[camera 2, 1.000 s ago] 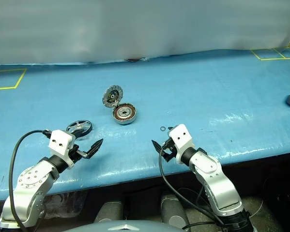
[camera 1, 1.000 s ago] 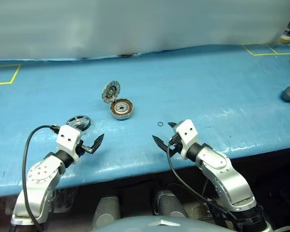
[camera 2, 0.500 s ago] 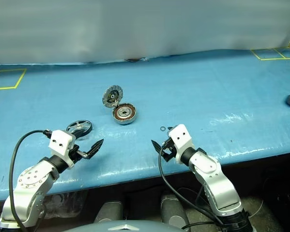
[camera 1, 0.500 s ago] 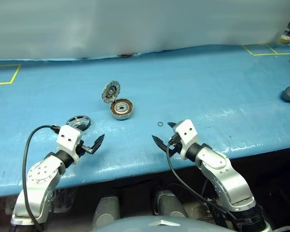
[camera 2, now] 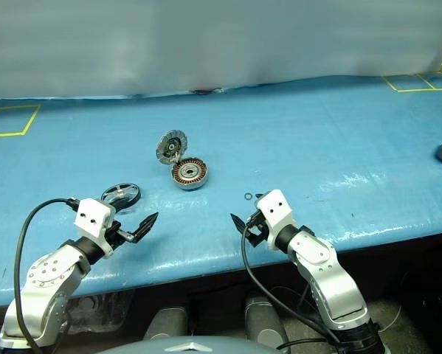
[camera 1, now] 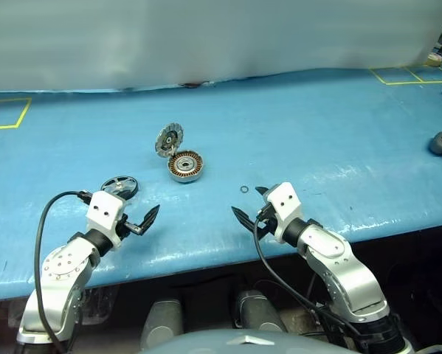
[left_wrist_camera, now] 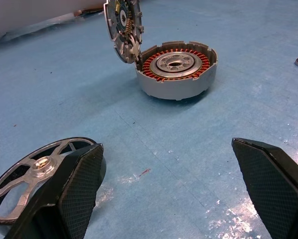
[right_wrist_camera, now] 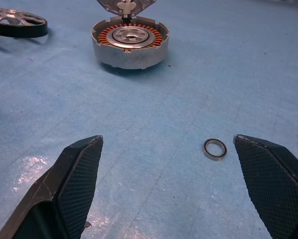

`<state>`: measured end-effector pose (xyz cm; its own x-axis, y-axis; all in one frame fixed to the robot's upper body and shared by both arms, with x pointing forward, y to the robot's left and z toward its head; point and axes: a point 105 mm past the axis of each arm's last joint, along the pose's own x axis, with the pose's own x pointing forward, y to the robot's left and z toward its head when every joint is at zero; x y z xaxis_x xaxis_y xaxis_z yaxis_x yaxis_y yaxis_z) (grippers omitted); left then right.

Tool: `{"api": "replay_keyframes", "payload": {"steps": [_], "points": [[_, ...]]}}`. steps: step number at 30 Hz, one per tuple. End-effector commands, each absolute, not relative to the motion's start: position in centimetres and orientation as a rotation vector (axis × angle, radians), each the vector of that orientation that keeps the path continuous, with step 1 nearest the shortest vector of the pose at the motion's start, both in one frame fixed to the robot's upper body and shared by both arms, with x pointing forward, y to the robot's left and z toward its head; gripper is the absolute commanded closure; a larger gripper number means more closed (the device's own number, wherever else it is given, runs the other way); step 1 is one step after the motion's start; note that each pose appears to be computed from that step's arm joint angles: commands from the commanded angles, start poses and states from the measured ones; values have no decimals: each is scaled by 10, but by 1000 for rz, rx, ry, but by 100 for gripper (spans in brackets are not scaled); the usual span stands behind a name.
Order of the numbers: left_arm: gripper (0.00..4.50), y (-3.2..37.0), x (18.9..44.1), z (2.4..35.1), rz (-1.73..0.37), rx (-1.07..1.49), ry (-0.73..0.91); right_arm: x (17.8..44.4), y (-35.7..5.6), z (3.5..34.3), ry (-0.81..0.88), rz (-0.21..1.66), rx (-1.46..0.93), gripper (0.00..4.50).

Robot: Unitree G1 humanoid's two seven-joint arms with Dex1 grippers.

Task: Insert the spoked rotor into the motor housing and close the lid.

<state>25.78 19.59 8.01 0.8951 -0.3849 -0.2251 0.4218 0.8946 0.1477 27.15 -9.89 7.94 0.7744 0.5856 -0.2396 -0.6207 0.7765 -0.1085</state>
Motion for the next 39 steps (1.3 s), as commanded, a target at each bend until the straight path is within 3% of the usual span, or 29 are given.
{"api": "replay_keyframes", "payload": {"steps": [1,18,27,39], "points": [[0,194,260,86,-422,195,165,272,-98,87,170,662,-193,6],[0,187,257,82,-418,167,158,292,-54,124,50,896,-296,6],[0,185,257,81,-421,162,159,310,-15,136,66,1116,-603,6],[0,180,252,77,-416,146,155,342,-7,117,242,1340,-1025,6]]}}
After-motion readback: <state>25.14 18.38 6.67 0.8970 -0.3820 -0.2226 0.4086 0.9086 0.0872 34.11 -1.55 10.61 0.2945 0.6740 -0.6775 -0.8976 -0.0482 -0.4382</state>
